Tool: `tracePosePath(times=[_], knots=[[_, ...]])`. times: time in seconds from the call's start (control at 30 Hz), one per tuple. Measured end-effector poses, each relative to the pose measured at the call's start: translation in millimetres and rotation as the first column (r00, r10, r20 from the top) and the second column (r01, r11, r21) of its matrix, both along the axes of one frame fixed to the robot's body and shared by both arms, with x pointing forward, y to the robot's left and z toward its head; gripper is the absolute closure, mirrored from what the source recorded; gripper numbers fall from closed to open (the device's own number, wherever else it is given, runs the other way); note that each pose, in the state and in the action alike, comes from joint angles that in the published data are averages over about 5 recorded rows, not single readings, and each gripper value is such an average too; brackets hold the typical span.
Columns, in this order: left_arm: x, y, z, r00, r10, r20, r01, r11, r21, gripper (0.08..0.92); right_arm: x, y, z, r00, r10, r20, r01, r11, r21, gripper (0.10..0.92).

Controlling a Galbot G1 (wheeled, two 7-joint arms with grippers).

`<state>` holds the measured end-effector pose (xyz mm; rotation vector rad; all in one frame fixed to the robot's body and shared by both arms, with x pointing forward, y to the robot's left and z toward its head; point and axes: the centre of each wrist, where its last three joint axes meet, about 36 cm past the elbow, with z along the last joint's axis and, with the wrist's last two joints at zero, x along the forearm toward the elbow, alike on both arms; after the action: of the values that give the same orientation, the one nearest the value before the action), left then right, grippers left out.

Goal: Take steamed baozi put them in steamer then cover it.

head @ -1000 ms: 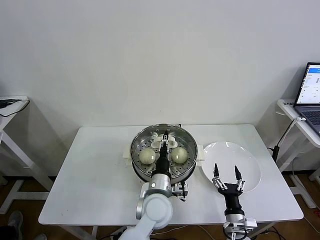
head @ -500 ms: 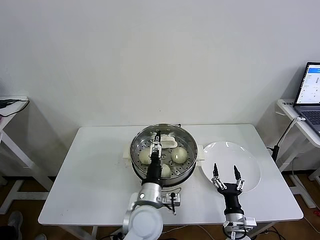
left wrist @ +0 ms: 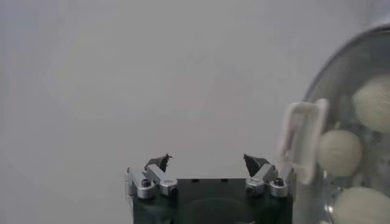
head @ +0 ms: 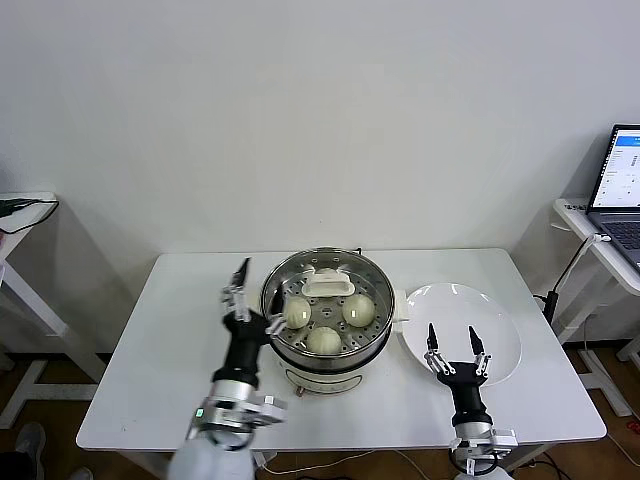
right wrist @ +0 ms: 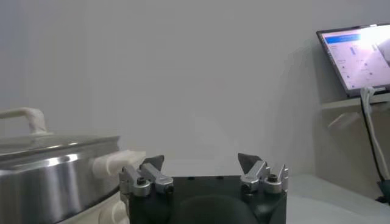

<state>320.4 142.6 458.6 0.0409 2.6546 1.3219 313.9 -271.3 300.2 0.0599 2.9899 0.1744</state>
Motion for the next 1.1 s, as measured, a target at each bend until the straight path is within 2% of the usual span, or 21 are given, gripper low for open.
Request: tracePosePath(times=[0.2,0.33,0.7,1.1], knots=[[0,51,-30,0.9955,0.0,-0.095,-0.023,0.969,-0.245,0.177,0,1,20,1.0,0.015,0.005,-0.015,1.0,-0.015,0.2],[-8,73,-47,0.992,-0.006,-0.126,-0.04,0.935,-0.354,0.177,0,3,32,1.0,0.023,0.001,-0.023,0.999,-0.025,0.2],[-26,109,-68,0.9883,0.021,-0.151,-0.096,0.852,-0.515,0.177,-4,5,54,0.999,0.036,-0.006,-0.036,0.998,-0.045,0.2],[-33,123,-79,0.9868,0.038,-0.158,-0.123,0.81,-0.574,0.177,-6,7,65,0.999,0.046,-0.01,-0.046,0.998,-0.049,0.2]])
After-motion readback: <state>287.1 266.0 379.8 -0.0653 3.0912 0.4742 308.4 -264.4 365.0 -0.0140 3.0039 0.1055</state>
